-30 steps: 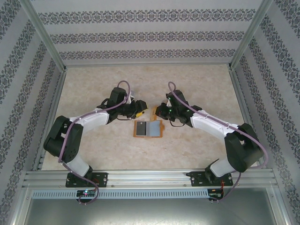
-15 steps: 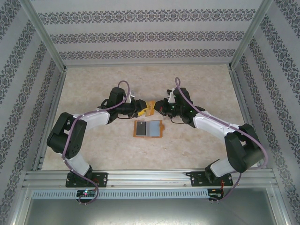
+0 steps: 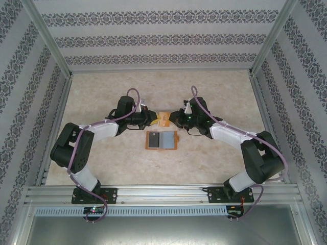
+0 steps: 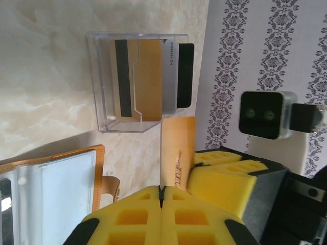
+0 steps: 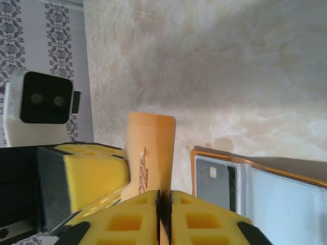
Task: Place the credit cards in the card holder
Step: Insert the credit card into the card slot.
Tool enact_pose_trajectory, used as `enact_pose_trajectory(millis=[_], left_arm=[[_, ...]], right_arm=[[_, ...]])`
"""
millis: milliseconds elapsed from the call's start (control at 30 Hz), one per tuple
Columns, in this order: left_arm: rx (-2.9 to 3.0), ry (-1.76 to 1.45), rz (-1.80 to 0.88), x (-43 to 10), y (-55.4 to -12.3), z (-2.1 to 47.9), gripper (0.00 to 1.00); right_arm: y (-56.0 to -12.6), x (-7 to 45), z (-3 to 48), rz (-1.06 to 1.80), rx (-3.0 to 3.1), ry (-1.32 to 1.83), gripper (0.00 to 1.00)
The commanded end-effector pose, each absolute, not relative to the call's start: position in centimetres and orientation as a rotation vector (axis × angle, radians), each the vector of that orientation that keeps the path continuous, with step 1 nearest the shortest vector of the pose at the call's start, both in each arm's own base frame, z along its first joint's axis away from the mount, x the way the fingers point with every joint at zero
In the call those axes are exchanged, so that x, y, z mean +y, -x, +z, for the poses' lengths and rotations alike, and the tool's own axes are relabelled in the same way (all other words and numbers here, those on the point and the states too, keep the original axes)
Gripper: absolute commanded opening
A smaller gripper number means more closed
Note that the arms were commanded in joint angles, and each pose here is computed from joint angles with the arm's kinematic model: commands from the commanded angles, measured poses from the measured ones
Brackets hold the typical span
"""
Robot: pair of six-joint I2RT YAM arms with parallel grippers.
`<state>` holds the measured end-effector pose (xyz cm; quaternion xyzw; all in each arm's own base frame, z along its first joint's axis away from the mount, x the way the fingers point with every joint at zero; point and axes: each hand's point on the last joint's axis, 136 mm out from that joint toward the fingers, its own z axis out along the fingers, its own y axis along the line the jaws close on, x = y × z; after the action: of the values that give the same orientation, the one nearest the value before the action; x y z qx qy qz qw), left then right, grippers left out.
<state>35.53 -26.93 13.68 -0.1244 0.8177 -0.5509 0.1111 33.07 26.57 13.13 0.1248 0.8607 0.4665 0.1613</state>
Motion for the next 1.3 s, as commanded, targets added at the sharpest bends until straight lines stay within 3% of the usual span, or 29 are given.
enact_pose_trajectory(millis=[0,167,533,1267], left_arm=[[2.373,0.312,-1.609,-26.5,-34.9,14.8,0.0],[2.444,0.421,-1.393,-24.0,-34.1,12.1,0.0],[2.518,0.353,-1.166,-23.6,-31.5,7.9,0.0],[2.554,0.19,-1.084,-26.0,-29.7,4.2,0.0]], right_arm=[[-32.9,27.0,12.7,1.353,2.474,-0.345,0.18],[-32.3,26.4,11.2,1.25,2.539,-0.352,0.32],[-28.7,24.6,6.8,0.581,2.818,-0.179,0.3],[-26.5,21.3,2.3,0.427,2.917,-0.259,0.33]])
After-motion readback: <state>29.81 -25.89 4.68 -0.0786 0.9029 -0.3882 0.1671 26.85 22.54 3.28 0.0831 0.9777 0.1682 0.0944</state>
